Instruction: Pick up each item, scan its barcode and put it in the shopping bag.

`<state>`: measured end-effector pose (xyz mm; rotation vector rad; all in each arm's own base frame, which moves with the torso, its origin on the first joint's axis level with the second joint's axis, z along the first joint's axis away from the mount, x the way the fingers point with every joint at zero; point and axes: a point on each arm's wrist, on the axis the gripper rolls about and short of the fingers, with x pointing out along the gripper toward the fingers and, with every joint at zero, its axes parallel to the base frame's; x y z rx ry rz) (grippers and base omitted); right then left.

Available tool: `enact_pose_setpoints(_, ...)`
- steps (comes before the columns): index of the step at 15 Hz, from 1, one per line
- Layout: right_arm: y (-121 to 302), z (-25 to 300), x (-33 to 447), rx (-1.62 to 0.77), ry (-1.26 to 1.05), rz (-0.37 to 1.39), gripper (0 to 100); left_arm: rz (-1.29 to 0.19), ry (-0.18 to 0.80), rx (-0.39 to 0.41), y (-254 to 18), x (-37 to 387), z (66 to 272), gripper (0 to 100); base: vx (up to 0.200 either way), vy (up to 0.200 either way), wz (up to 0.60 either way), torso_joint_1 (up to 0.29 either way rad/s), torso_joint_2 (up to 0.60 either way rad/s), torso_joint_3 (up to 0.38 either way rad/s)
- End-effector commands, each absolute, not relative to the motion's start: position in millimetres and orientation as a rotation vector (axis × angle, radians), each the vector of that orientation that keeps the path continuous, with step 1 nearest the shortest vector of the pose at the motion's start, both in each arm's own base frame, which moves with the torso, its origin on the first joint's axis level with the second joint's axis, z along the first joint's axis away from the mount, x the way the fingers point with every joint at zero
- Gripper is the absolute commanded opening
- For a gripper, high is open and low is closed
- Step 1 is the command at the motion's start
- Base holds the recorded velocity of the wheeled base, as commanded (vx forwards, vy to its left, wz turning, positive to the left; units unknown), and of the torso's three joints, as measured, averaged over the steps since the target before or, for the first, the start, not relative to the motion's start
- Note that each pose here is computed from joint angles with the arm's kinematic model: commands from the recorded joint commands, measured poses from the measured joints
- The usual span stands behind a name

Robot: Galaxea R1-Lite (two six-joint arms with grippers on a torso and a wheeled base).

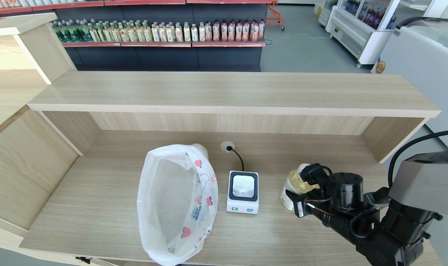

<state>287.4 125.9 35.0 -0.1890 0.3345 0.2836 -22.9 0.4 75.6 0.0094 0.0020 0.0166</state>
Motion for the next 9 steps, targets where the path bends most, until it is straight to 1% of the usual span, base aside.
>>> enact_pose_setpoints(1,128.3,40.6,291.8,-0.185,0.305,0.284,0,0.017,0.002,0.009,0.4,-22.9,75.6,100,0.0,0.0,0.0,0.0,0.0,0.0)
enact_pose_setpoints(4,128.8,41.1,295.4,-0.218,0.291,0.286,0,0.017,0.002,0.009,0.4,-22.9,75.6,100,0.0,0.0,0.0,0.0,0.0,0.0)
enact_pose_setpoints(7,129.0,33.2,294.7,-0.244,0.315,0.292,0,0.017,0.002,0.009,0.4,-22.9,75.6,100,0.0,0.0,0.0,0.0,0.0,0.0)
enact_pose_setpoints(9,127.4,42.2,290.7,-0.224,0.298,0.295,0,0.017,0.002,0.009,0.4,-22.9,75.6,100,0.0,0.0,0.0,0.0,0.0,0.0)
